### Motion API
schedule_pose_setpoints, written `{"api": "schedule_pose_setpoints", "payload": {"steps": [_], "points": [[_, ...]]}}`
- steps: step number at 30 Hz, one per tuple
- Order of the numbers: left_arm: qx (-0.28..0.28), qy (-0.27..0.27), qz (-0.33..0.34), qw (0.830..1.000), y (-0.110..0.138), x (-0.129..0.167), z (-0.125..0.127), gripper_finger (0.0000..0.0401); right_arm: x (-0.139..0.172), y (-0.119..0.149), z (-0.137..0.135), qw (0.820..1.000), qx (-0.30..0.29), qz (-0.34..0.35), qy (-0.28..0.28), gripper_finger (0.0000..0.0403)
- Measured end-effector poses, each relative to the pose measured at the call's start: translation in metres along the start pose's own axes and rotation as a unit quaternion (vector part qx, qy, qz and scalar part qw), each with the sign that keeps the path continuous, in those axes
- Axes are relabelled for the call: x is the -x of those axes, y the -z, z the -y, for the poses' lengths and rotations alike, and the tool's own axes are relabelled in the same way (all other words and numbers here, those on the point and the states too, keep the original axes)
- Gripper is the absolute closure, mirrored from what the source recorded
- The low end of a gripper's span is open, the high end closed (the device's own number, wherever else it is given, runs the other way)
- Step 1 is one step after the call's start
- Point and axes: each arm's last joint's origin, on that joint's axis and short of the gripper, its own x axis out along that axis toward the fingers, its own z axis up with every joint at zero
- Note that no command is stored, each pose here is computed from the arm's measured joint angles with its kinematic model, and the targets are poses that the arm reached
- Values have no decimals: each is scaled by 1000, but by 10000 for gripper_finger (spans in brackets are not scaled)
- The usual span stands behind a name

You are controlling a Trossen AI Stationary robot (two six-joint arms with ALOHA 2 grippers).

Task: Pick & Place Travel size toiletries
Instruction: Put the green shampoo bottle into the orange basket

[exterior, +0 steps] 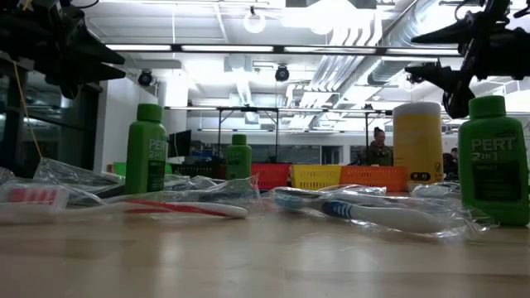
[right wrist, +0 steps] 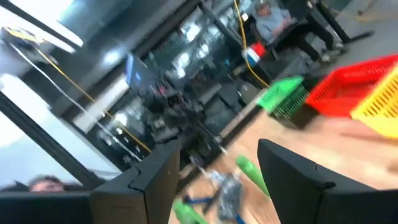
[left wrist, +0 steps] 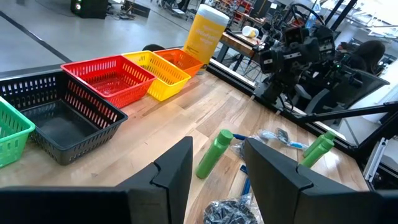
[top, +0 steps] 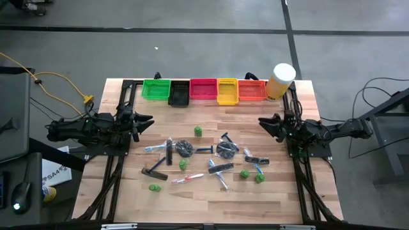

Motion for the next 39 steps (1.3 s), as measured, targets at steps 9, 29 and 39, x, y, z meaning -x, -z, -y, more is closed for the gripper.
{"api": "schedule_pose_setpoints", "payload": {"steps": [9, 29, 39], "points": [[0, 0, 0, 1000, 0, 0, 0, 254, -20, -26, -47, 997, 36, -51, 54, 192], [0, 0, 0, 1000, 0, 0, 0, 254, -72, -15, -130, 930, 139, -320, 113, 192], [0, 0, 0, 1000, 0, 0, 0, 254, -77, -3, -129, 903, 68, -417, 80, 195]]}}
